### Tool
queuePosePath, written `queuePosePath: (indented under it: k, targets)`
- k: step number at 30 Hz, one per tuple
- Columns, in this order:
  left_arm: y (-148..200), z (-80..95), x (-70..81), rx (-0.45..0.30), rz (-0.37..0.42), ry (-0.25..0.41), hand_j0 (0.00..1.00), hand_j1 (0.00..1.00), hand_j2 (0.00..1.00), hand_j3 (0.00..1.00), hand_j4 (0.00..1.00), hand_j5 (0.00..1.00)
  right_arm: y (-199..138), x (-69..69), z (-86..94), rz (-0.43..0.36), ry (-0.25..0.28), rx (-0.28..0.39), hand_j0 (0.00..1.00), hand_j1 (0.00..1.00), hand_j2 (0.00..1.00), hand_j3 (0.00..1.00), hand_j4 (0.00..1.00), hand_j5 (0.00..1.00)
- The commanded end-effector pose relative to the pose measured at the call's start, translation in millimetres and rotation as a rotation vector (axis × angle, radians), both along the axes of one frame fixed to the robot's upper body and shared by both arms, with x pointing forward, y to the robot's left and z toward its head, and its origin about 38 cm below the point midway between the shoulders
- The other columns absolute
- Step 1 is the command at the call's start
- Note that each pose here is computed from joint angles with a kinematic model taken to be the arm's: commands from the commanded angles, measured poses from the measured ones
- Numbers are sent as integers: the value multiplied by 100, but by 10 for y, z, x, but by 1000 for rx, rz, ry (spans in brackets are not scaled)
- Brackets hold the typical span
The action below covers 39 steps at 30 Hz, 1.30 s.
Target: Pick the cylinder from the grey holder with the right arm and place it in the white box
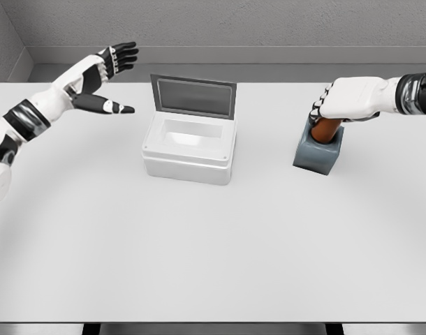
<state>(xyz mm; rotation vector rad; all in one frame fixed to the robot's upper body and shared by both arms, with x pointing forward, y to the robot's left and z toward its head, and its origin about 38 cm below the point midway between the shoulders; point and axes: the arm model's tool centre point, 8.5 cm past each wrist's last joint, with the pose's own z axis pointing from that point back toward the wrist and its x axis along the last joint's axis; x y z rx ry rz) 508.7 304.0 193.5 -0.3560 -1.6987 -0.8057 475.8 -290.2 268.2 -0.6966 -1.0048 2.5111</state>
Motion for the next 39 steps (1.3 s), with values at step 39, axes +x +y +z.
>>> queuePosePath:
  k: [39]
  targets:
    - [219,-173,120,-4,86,84,100,100,100,100,100,100,701,-149,472,195,-116,44,48,48,48,48,48,48]
